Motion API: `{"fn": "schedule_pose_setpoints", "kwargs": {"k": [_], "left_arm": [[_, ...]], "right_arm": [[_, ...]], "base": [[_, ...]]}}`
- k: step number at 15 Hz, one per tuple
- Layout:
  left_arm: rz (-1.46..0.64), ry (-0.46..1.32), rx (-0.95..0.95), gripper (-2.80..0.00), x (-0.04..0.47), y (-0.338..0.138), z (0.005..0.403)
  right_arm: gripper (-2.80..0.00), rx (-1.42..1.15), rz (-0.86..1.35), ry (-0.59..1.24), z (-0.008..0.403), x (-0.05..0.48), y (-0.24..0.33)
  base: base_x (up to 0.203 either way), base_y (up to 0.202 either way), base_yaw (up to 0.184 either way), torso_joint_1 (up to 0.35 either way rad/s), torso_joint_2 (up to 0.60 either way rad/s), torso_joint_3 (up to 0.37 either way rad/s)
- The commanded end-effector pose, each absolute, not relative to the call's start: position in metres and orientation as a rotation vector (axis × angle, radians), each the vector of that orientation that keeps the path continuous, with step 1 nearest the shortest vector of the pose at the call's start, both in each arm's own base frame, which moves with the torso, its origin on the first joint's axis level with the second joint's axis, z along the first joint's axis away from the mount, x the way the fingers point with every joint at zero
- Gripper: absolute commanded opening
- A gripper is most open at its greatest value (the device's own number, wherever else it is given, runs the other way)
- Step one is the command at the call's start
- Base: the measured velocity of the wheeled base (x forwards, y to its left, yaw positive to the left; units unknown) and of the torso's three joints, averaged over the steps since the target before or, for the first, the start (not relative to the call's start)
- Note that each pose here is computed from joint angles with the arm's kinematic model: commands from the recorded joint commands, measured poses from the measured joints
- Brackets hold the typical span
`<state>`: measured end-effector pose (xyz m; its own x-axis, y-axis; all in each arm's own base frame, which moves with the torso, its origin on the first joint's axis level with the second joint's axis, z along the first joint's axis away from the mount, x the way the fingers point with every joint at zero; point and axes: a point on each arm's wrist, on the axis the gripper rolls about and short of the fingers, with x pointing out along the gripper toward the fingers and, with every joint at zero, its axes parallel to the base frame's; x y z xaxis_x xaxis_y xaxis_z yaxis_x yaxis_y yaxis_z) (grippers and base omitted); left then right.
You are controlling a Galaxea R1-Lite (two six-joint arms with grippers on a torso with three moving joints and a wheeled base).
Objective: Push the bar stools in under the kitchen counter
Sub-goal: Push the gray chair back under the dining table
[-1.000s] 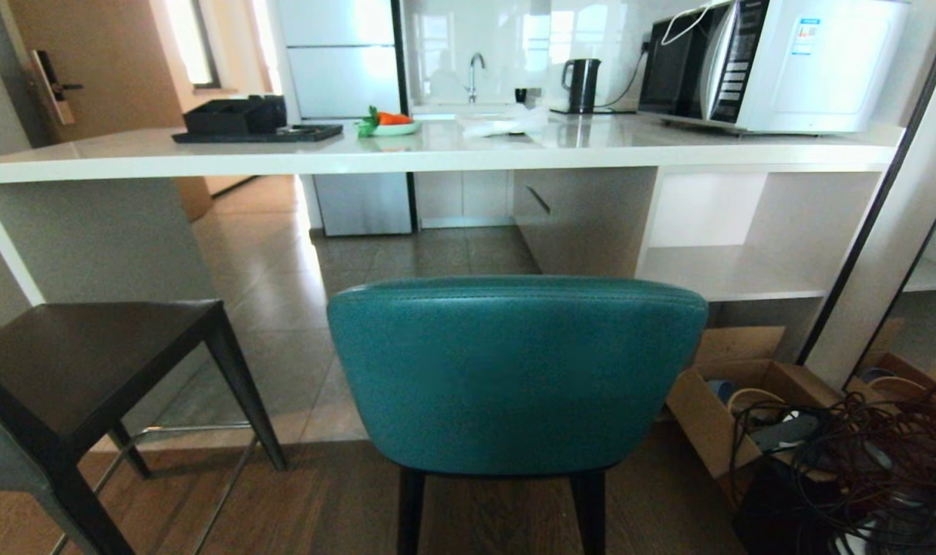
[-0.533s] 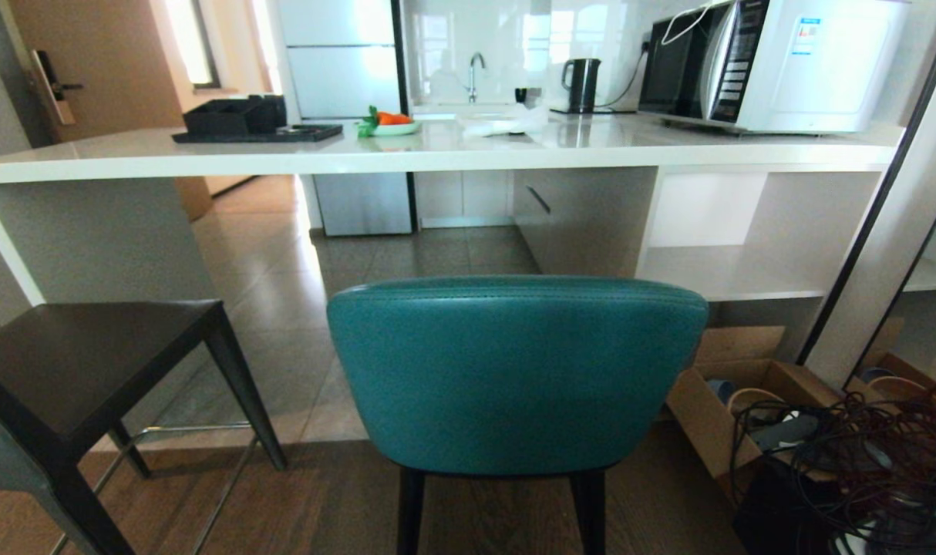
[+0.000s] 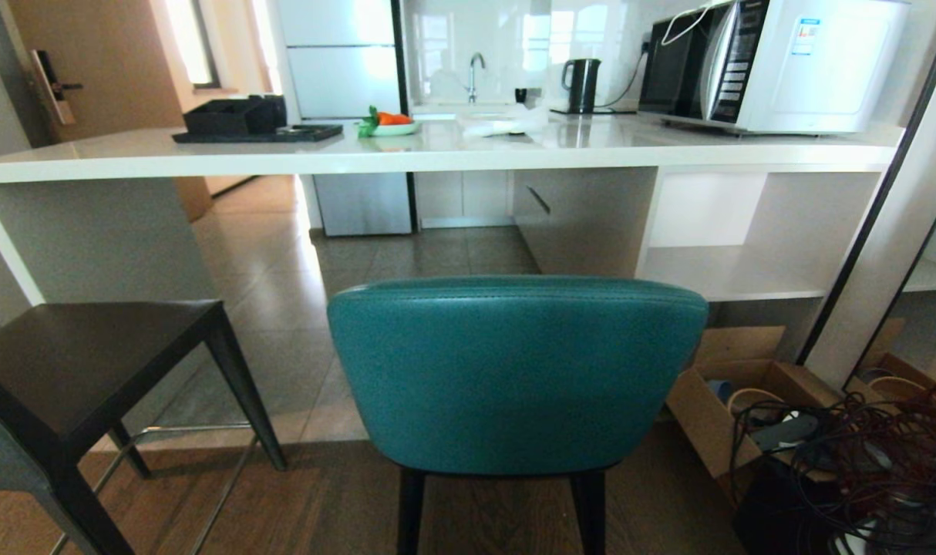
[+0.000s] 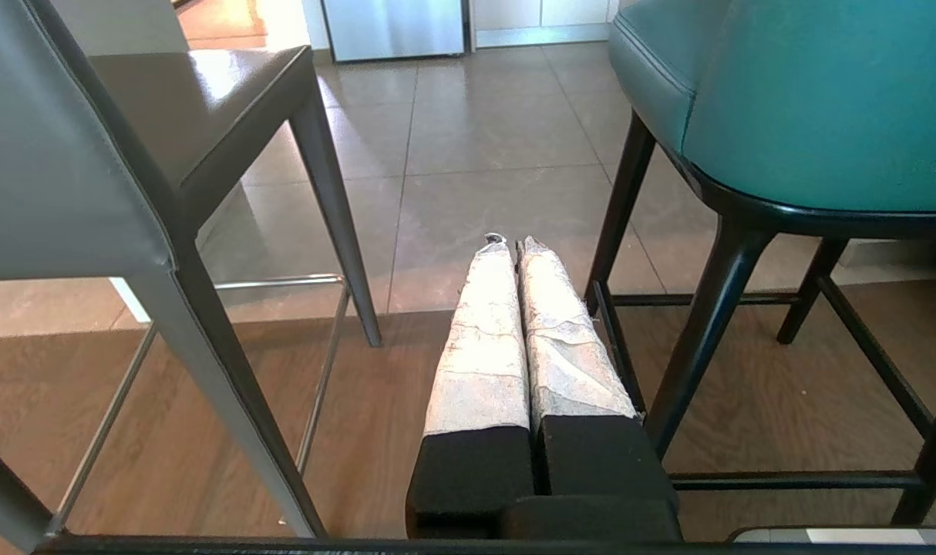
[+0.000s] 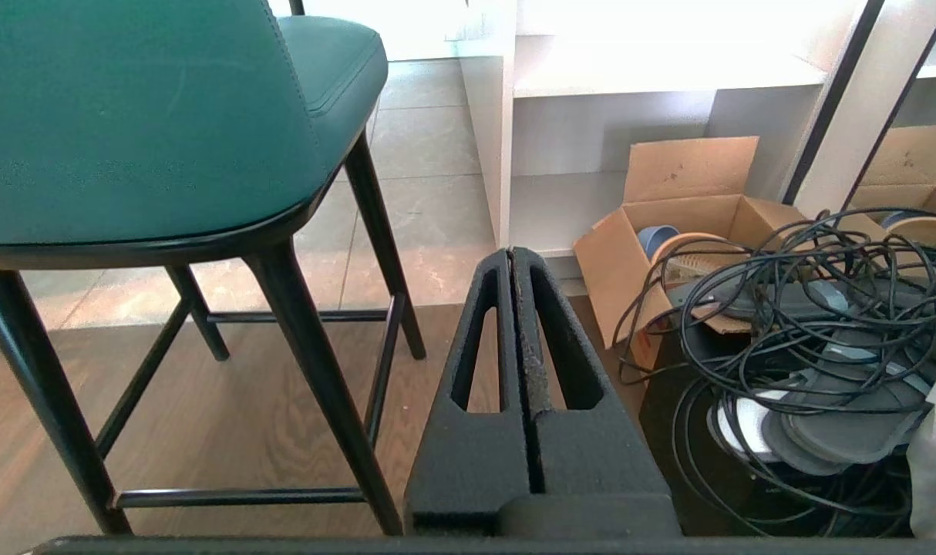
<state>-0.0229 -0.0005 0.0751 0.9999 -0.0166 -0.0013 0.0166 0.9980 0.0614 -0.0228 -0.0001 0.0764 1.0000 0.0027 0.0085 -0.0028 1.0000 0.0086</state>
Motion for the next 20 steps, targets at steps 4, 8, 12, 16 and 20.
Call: {"fn": "schedule_pose_setpoints", "kwargs": {"k": [4, 8, 12, 16, 20], "left_arm": [[0.008, 0.003, 0.02, -2.8, -0.0227, 0.0, 0.0744], [0.009, 0.003, 0.018, -2.8, -0.0227, 0.0001, 0.0744], [0.009, 0.003, 0.018, -2.8, -0.0227, 0.0001, 0.0744], [0.009, 0.003, 0.018, -2.8, -0.0227, 0.0001, 0.0744], [0.009, 0.003, 0.018, -2.8, -0.0227, 0.0001, 0.0744]], "right_arm": [[-2.8, 0.009, 0.002, -0.003, 0.0752, -0.0223, -0.0001], [-2.8, 0.009, 0.002, -0.003, 0.0752, -0.0223, -0.0001], [-2.8, 0.011, 0.002, -0.003, 0.0752, -0.0223, -0.0001], [-2.8, 0.011, 0.002, -0.003, 0.0752, -0.0223, -0.0001], [-2.8, 0.011, 0.002, -0.003, 0.0752, -0.0223, -0.0001]], "base": [[0.0, 0.0, 0.0, 0.0, 0.0, 0.0], [0.0, 0.0, 0.0, 0.0, 0.0, 0.0], [0.0, 0.0, 0.0, 0.0, 0.0, 0.0], [0.0, 0.0, 0.0, 0.0, 0.0, 0.0], [0.0, 0.0, 0.0, 0.0, 0.0, 0.0]]}}
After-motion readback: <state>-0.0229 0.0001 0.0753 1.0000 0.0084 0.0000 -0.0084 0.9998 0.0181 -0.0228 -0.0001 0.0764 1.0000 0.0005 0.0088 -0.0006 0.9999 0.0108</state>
